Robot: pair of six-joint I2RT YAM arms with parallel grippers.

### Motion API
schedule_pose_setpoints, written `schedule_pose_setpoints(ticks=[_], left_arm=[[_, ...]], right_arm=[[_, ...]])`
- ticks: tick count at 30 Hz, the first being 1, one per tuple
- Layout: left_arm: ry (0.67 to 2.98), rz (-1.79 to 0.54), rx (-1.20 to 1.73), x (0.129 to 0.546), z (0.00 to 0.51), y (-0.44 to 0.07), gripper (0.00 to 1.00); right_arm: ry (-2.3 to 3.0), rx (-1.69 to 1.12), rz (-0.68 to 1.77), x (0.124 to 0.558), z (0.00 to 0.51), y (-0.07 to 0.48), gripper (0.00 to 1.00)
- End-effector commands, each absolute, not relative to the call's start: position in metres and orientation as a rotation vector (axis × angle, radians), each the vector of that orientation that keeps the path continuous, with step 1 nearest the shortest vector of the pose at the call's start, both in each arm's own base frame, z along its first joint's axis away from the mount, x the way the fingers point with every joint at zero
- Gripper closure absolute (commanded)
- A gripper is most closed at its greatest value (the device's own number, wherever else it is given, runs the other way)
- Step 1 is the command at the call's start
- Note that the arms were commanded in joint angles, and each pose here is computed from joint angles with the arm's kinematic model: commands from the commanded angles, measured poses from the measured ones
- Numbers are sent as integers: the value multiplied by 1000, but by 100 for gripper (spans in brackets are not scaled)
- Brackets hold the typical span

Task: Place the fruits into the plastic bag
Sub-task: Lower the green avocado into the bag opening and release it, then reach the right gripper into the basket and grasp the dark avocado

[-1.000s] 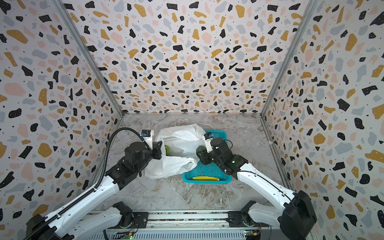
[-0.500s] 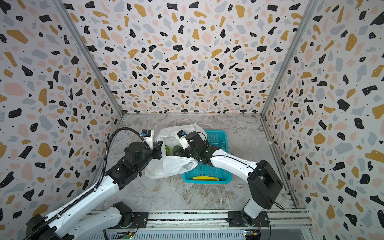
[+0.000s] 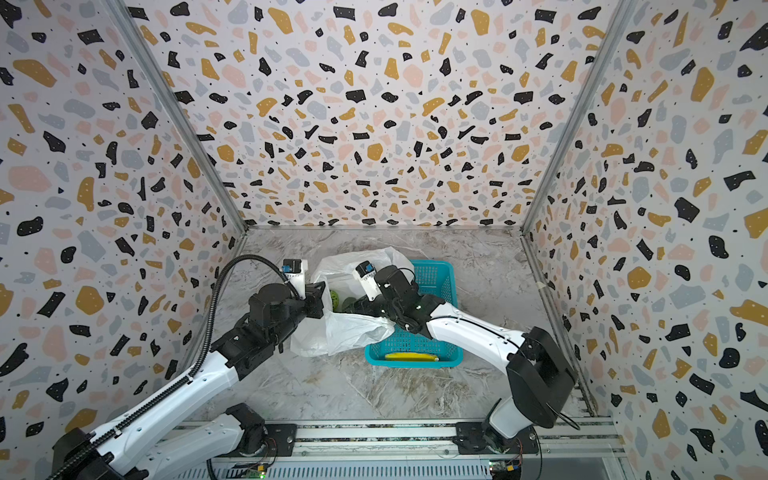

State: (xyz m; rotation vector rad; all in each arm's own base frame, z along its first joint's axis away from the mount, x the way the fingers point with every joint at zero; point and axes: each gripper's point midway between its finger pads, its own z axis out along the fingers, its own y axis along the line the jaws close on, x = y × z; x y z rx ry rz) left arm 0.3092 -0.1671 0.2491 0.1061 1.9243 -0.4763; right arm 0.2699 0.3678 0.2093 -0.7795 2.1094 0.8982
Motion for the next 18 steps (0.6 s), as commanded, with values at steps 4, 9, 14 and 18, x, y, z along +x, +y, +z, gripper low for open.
schedule_pose_setpoints(ticks=[4, 9, 14, 18], left_arm=[[1895, -480, 86, 313, 254, -166, 100], [1898, -455, 75, 316, 253, -163, 100], [1899, -460, 76, 316, 252, -164, 100], [1901, -466, 74, 315, 251, -164, 100]], right_arm=[[2042, -563, 786, 281, 252, 300, 19], [2082, -245, 590, 299, 246, 213, 21], [2188, -72, 473, 307, 211, 160, 26], [2340, -89, 326, 314, 171, 150, 48]])
